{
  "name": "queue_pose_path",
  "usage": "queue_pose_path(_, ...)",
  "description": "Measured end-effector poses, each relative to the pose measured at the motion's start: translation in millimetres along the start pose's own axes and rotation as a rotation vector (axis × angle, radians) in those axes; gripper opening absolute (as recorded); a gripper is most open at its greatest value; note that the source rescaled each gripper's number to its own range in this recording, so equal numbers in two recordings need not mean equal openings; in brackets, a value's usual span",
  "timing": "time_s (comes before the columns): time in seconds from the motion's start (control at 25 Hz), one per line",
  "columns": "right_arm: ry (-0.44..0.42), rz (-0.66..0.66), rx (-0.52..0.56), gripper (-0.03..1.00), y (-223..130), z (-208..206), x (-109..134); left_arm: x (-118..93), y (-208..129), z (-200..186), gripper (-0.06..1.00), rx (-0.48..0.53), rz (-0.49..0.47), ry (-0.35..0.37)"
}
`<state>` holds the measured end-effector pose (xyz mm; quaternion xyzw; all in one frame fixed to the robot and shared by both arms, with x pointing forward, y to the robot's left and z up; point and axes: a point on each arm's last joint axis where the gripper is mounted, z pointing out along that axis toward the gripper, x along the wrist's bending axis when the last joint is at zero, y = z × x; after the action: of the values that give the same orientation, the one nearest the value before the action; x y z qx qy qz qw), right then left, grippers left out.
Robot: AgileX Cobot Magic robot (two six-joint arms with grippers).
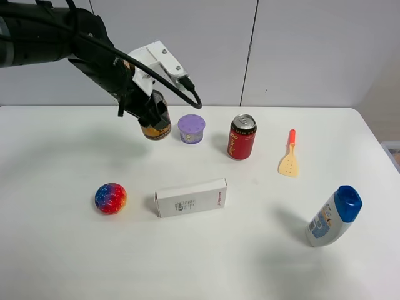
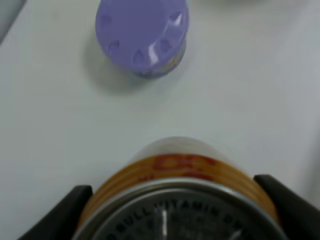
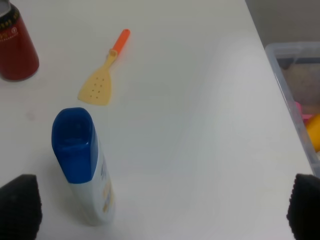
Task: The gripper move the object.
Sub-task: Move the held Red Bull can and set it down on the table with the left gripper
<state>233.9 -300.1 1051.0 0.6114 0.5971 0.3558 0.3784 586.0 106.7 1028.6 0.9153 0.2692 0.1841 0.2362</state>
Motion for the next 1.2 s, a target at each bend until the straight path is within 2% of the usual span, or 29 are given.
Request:
queue_pose_path(0.12,0.0,0.0,0.0,1.0,0.0,0.0,0.0,-35.8,19.2,-13.3,0.02,-0.033,0.058,-0.051)
queue_pose_path(0.16,0.0,0.0,0.0,1.0,0.0,0.0,0.0,-35.8,19.2,-13.3,0.02,-0.033,0.058,-0.051)
queue_pose_path(0.36,0.0,0.0,0.0,1.0,0.0,0.0,0.0,-70.3,38.3,-19.1,0.02,-0.059,0.069,-0.105)
queue_pose_path(0.48,0.0,0.0,0.0,1.0,0.0,0.0,0.0,-83.5,54.7,-25.4,0.02,-0.102,0.081,-0.118)
queue_pose_path(0.68,0.0,0.0,0.0,1.0,0.0,0.0,0.0,-95.1,81.4,-15.5,0.02,-0.112,0.109,-0.146)
queue_pose_path(1.04,0.0,0.0,0.0,1.0,0.0,0.0,0.0,-110.9,131.8,31.4,0.02,-0.103,0.15,-0.195)
queue_pose_path(1.2,0.0,0.0,0.0,1.0,0.0,0.0,0.0,-118.5,140.4,55.3,0.02,-0.07,0.148,-0.239)
